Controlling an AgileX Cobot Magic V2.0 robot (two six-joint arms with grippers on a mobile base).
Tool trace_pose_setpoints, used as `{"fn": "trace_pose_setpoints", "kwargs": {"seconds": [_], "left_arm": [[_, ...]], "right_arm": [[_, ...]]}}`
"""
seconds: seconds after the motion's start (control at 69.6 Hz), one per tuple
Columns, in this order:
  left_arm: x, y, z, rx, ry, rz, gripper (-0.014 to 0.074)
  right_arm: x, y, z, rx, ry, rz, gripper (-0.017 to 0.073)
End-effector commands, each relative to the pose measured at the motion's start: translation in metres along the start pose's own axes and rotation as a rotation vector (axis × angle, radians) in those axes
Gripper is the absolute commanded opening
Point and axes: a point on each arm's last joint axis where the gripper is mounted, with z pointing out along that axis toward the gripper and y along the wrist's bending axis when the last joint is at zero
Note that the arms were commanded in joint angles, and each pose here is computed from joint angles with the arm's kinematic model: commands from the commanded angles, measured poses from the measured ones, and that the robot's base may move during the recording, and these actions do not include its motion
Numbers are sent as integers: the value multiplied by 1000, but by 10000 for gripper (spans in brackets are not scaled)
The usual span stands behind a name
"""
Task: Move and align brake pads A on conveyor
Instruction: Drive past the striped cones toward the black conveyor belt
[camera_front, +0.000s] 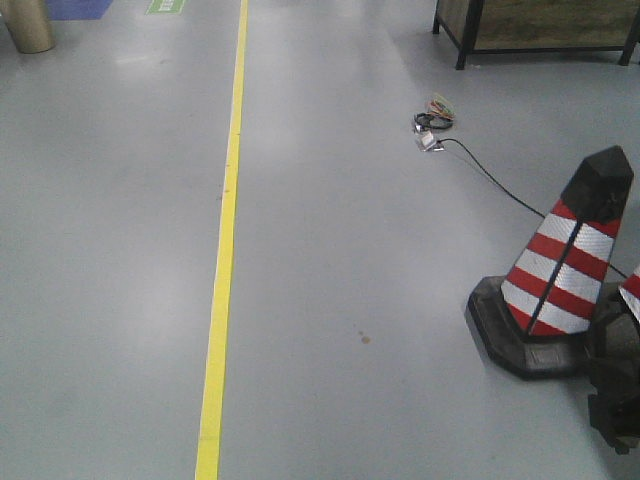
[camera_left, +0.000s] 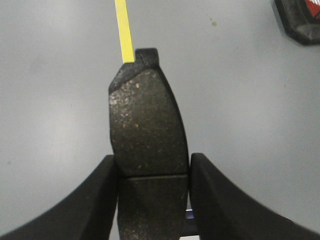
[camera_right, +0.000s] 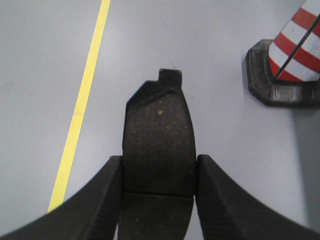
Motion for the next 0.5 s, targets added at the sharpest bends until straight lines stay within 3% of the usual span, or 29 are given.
{"fn": "trace_pose_setpoints", "kwargs": {"seconds": [0.0,0.488], "left_arm": [[-11,-2,-7,18,-90,1,-6],[-11,-2,-7,18,-88,1,-6]], "right_arm": [[-15,0,-7,5,-111,-10,25],[-15,0,-7,5,-111,-10,25]]}}
